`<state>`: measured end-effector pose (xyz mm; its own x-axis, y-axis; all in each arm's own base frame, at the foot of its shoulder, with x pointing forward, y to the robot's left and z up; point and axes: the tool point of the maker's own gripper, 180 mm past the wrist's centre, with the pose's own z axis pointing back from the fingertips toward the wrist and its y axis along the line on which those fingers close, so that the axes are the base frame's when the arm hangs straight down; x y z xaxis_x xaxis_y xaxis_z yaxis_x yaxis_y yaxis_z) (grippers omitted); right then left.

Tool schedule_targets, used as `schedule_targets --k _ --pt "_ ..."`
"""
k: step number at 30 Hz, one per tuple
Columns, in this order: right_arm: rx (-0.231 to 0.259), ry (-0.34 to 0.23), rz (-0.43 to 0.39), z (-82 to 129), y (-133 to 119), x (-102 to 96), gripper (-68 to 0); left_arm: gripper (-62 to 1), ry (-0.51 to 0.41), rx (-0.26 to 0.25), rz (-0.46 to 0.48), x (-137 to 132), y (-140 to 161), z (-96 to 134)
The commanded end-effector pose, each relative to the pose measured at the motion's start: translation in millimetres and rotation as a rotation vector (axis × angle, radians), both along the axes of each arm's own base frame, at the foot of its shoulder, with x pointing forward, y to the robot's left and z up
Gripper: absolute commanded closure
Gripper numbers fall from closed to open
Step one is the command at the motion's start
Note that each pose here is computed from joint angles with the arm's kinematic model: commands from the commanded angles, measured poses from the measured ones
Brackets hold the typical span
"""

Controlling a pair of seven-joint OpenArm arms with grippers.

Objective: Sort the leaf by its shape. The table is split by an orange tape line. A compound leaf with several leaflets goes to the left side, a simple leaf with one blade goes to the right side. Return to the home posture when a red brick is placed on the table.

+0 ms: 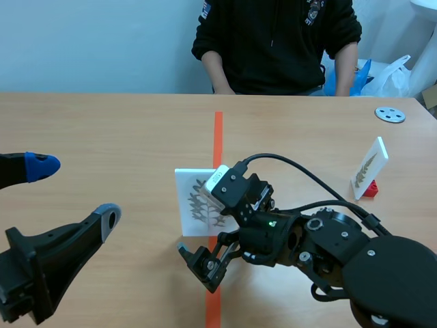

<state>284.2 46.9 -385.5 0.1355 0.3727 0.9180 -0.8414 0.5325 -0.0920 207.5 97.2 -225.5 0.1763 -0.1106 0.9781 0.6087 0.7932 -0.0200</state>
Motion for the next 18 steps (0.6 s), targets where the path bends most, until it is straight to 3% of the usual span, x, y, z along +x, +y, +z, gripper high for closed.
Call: schedule_targets --k 1,12,18 --pt "0.018 -0.036 -0.003 10.8 0.2 8.6 -64.1 -62.3 -0.018 -0.025 -0.003 0.3 -2.7 6.2" --pt "0.01 -0.049 -0.023 10.3 -1.3 11.5 -30.2 -62.3 -0.018 -0.024 -0.003 0.3 -2.7 6.2" --pt "0.019 -0.056 -0.022 12.2 -0.6 11.7 -22.9 -62.3 -0.018 -0.025 -0.003 0.3 -2.7 6.2"
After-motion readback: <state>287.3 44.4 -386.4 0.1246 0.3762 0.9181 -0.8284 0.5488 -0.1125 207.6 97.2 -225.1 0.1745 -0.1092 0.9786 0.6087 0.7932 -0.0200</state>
